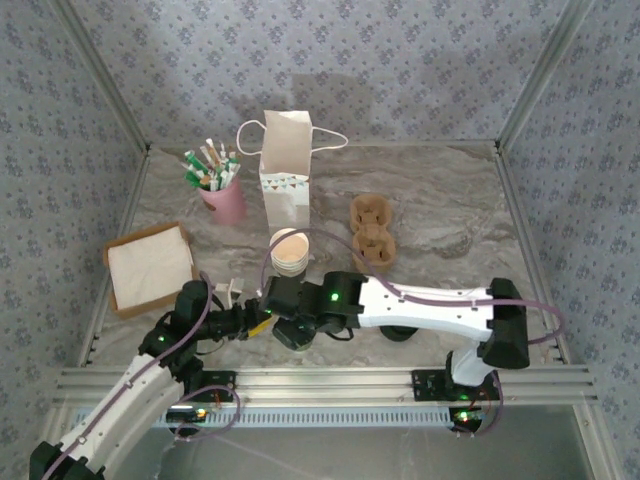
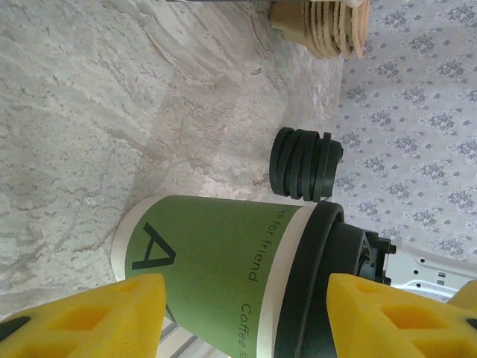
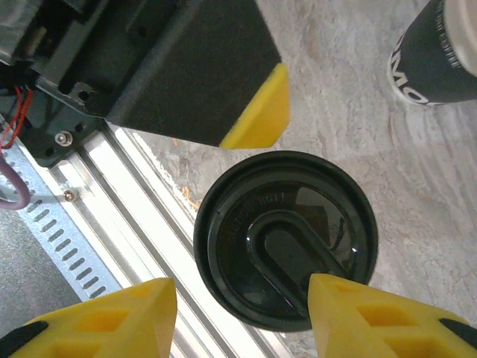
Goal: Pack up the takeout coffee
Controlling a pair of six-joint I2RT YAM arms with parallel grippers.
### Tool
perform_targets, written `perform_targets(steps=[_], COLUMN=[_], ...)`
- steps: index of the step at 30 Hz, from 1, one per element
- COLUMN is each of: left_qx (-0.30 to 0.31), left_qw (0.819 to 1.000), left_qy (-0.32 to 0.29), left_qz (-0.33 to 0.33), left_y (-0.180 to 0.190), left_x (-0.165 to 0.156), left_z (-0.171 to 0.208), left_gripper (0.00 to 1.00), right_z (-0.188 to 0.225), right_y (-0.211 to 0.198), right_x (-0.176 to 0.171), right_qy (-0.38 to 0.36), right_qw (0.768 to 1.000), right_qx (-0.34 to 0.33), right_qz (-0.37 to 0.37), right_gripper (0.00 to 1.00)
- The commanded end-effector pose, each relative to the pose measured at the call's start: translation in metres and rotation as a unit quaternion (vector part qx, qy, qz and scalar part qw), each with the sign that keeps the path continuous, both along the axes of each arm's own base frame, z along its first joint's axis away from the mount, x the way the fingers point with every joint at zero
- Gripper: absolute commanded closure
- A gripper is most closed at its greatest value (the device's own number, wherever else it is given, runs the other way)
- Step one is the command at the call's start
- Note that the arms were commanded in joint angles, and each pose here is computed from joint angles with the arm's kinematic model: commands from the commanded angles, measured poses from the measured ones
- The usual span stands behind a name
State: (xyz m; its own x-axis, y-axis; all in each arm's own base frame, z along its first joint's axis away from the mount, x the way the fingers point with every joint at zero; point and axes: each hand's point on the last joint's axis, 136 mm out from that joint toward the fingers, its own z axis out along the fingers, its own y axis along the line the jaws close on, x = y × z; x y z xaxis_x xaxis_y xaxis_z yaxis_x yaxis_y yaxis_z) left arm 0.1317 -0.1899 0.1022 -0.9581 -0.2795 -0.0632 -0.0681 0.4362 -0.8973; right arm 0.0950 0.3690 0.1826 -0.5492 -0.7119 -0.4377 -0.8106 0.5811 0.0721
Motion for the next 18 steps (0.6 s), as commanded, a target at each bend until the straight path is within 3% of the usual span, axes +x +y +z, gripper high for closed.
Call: perform_targets(steps=[1,6,11,18], left_qx=[-0.003,-0.005,-0.004,-0.007], left_qw=[1.000,1.000,1.000,1.000], left_qy=[-0.001,0.000,0.007,0.007], left_qz=[0.001,-0.002,-0.003,-0.005], left_y=[0.000,-0.001,-0.001,-0.003], left_x=[0.001,0.000,-0.001,0.000], left_z=[0.005,0.006,0.001,-0.001], left_gripper=[0.41,0.42,0.42,0.42], right_z=[-0.001,0.000,-0.005,-0.020], right_y=[-0.016,-0.031,-0.043,-0.046], right_x=[0.008,0.013,0.017,0.015], right_qy=[-0.009,-0.022,-0.018,-0.022], right_qw=[1.000,0.997,0.991,0.988], right_qx=[-0.006,0.003,0.051,0.074], right_qz=[-0.028,-0.069,-0.124,-0.137], right_gripper=[0.48,0.53,0.48,0.44])
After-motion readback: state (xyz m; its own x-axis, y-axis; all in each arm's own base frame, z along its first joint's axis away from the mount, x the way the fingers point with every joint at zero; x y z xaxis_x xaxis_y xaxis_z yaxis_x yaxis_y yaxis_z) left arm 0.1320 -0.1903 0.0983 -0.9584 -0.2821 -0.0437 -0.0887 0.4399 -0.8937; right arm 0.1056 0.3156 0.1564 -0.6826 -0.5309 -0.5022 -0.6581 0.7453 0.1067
